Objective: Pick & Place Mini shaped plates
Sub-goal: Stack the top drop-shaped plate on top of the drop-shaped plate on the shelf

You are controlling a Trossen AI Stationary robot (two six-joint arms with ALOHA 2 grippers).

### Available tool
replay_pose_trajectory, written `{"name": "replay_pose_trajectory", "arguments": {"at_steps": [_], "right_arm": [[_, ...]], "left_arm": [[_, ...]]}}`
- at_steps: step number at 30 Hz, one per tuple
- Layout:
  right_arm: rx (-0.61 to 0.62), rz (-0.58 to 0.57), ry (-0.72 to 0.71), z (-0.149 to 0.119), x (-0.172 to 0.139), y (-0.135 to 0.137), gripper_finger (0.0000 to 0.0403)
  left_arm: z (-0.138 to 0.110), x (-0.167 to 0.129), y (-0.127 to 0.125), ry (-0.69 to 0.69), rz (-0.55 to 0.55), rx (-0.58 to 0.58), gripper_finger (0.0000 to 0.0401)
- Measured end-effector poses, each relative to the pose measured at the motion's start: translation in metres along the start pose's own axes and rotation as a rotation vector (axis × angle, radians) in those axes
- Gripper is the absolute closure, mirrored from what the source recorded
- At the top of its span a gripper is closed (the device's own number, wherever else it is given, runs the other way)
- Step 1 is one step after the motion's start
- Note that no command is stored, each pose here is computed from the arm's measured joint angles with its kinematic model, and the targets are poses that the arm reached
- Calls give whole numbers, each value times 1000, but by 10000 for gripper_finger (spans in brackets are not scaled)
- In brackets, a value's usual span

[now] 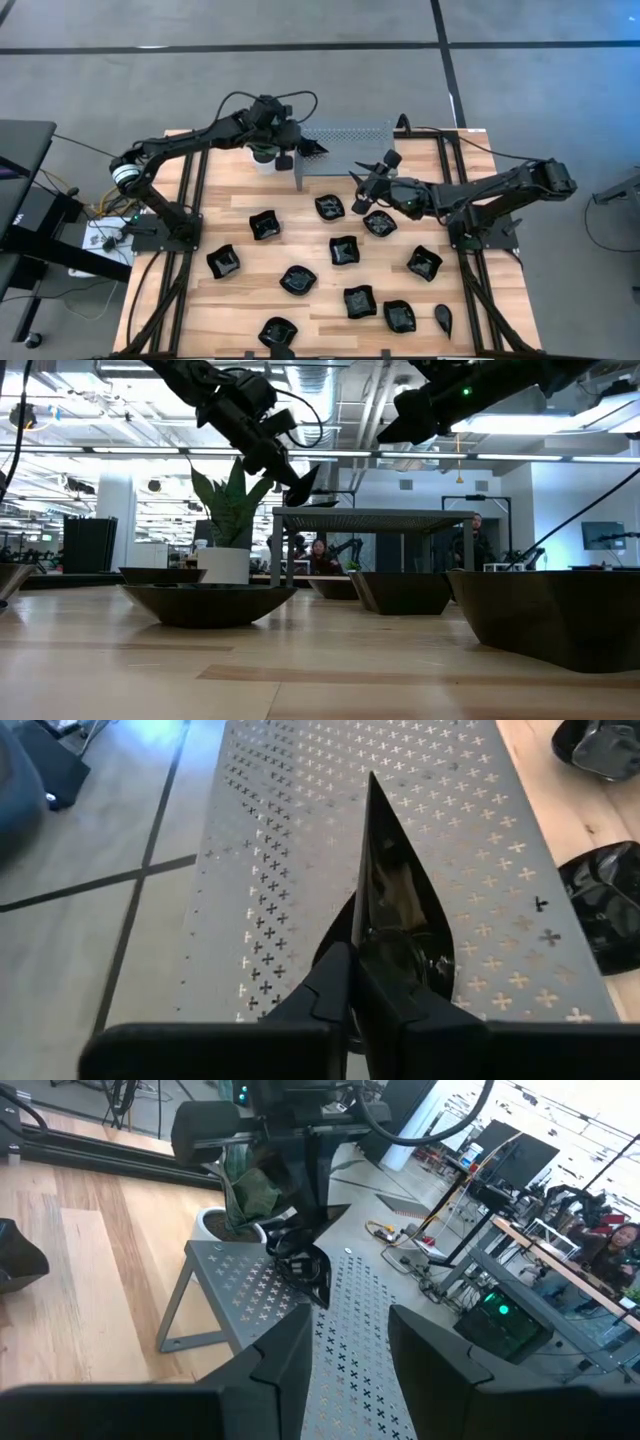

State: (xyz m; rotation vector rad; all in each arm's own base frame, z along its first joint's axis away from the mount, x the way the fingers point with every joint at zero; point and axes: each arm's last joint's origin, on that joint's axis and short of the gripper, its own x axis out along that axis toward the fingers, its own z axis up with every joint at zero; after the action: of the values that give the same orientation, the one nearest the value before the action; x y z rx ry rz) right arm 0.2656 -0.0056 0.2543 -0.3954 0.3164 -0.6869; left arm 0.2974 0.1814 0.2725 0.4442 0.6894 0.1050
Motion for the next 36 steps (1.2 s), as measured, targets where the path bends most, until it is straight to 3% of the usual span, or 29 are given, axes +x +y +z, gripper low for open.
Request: {"name": "replay_pose_trajectory", "arguments": {"at_steps": [9, 14, 21, 27, 32, 36], "right_arm": [[0, 0, 0, 0, 0, 0, 274], [0, 0, 0, 0, 0, 0, 274], [-1, 42, -13, 0, 0, 1, 274], [29, 127, -38, 1, 0, 4, 274], [13, 132, -19, -1, 0, 5, 274], [-3, 139, 1, -4, 0, 5, 275]], "left_arm": [[2, 0, 2, -20, 23, 7, 362], [4, 0, 6, -10, 95, 12, 350], [8, 1, 0, -14, 81, -22, 351], [23, 6, -25, -15, -9, -116, 352], [30, 7, -66, 116, -160, -68, 332], [35, 5, -95, 257, -154, -66, 314]]}}
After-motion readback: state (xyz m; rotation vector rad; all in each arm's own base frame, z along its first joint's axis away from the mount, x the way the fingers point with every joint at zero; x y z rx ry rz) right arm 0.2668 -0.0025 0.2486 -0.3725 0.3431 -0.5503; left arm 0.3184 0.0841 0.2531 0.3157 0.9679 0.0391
